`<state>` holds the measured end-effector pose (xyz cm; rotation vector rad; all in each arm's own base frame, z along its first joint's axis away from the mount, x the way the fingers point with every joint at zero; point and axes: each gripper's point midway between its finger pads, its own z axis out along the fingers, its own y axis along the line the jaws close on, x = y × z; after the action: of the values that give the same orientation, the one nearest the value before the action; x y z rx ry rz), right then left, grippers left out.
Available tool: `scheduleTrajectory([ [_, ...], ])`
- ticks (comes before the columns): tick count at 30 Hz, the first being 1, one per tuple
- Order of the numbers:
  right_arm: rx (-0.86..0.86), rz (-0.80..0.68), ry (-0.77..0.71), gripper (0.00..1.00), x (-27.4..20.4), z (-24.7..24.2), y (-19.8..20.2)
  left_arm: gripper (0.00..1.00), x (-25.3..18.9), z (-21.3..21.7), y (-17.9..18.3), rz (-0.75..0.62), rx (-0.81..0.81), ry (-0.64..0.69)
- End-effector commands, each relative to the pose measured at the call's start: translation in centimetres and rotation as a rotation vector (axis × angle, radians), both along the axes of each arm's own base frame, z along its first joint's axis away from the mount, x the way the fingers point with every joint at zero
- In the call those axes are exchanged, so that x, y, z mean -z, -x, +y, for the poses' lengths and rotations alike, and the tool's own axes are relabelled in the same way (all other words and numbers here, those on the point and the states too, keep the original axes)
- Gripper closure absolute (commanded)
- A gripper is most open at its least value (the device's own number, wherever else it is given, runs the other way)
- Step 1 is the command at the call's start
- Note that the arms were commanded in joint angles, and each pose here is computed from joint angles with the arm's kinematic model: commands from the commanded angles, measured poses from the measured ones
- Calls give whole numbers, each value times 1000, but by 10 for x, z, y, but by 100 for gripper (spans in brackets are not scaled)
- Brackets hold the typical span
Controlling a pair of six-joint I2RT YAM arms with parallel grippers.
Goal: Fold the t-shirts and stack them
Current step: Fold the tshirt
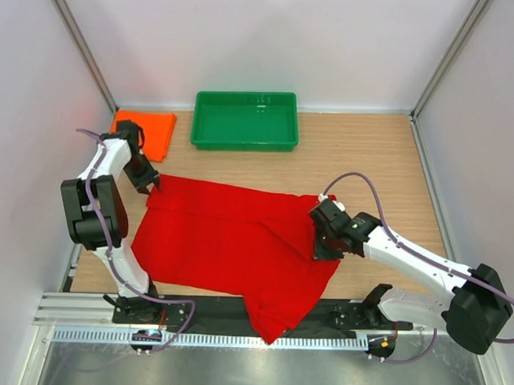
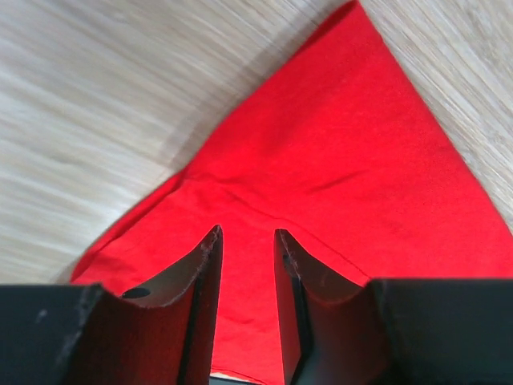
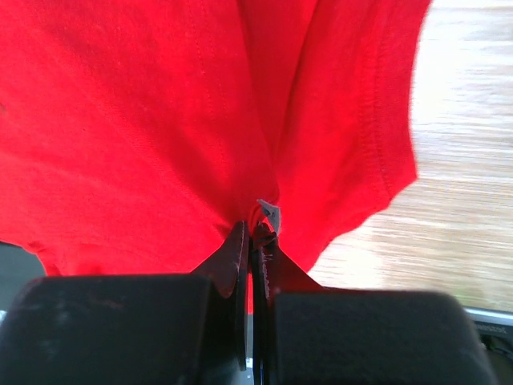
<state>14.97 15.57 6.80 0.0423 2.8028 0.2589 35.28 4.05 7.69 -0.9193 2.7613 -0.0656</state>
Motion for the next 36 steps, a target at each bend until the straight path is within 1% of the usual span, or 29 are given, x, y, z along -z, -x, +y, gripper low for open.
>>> scheduleTrajectory([
  [1,-30,26,-80,98,6,20,1,67,17,-13,-5,10,10,51],
  [2,-51,64,-125,98,7,30,7,68,19,-13,-5,14,12,50],
  [3,-56,81,-141,98,9,34,8,68,19,-13,-5,13,14,46],
  [9,-112,96,-211,98,11,55,5,67,17,-12,-9,-1,20,44],
  [13,-123,152,-178,98,22,53,11,67,22,-15,-10,10,24,61],
  [16,-106,166,-148,98,28,46,14,67,21,-15,-11,7,31,64],
  [17,-101,161,-145,95,28,44,13,67,21,-16,-11,7,32,62],
  [19,-96,162,-140,86,28,43,14,67,21,-15,-11,5,32,62],
  [20,-86,146,-140,74,25,43,8,67,21,-16,-11,5,33,65],
  [22,-70,133,-127,64,20,39,1,67,21,-18,-12,-1,36,70],
  [23,-60,103,-129,55,11,39,-10,67,21,-19,-14,-5,38,71],
  [26,53,47,-162,47,-6,18,-49,67,21,-20,-17,-11,44,74],
  [27,79,43,-183,46,-11,14,-58,67,21,-21,-19,-16,45,78],
  [28,160,28,-199,45,-13,-3,-77,67,21,-21,-21,-18,47,82],
  [30,196,-2,-236,41,-25,-10,-100,68,20,-26,-26,-27,52,104],
  [31,235,-12,-254,39,-29,-16,-117,69,19,-27,-29,-42,48,111],
  [33,270,-16,-264,37,-30,-23,-135,69,15,-31,-36,-77,46,135],
  [34,306,-19,-276,36,-30,-30,-152,69,13,-31,-42,-105,36,137],
  [36,352,-6,-289,35,-27,-37,-168,69,11,-31,-49,-128,25,140],
])
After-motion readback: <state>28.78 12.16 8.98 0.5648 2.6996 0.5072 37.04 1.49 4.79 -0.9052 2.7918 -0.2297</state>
